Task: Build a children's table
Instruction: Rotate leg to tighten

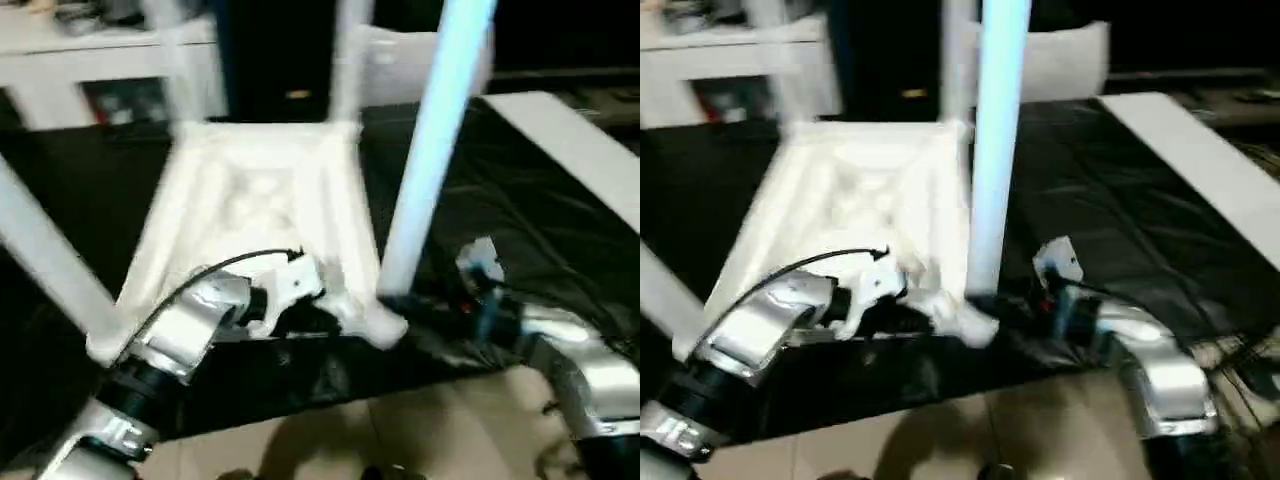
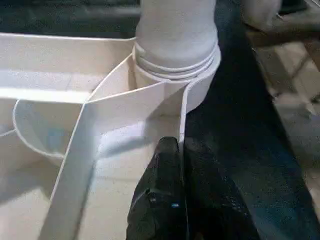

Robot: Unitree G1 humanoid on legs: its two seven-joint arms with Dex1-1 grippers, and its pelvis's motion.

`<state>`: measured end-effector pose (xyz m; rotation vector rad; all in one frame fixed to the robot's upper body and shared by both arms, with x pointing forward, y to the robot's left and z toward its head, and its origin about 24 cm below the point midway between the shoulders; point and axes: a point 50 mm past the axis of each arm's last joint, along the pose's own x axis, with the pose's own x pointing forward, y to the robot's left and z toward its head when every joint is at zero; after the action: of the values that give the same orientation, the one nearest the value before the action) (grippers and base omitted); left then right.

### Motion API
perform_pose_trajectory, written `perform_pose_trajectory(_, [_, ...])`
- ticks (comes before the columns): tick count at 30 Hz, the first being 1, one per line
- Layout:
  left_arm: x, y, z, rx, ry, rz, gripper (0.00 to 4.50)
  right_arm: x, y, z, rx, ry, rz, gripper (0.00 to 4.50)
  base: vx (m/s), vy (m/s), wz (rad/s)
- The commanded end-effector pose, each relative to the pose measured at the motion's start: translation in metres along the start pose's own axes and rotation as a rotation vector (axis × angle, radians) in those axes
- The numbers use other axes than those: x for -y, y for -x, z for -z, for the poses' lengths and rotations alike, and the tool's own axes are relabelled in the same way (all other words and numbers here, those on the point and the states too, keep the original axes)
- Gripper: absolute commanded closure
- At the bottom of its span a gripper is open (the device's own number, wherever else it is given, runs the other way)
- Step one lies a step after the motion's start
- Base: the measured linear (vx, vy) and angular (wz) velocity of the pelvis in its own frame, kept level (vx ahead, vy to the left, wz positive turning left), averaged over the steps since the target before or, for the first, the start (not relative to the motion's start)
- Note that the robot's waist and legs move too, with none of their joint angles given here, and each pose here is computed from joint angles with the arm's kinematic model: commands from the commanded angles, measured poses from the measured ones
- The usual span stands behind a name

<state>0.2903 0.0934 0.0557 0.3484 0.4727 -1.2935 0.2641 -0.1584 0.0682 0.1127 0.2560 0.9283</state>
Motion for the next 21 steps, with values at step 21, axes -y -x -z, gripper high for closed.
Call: perform_pose_trajectory(21, [0.001, -0.037, -0.050, 0.147, -0.037, -0.212, 4.50, -0.007, -0.059, -0.017, 0.174, 0.030, 0.377, 1.42, 0.005, 0.000, 0.00])
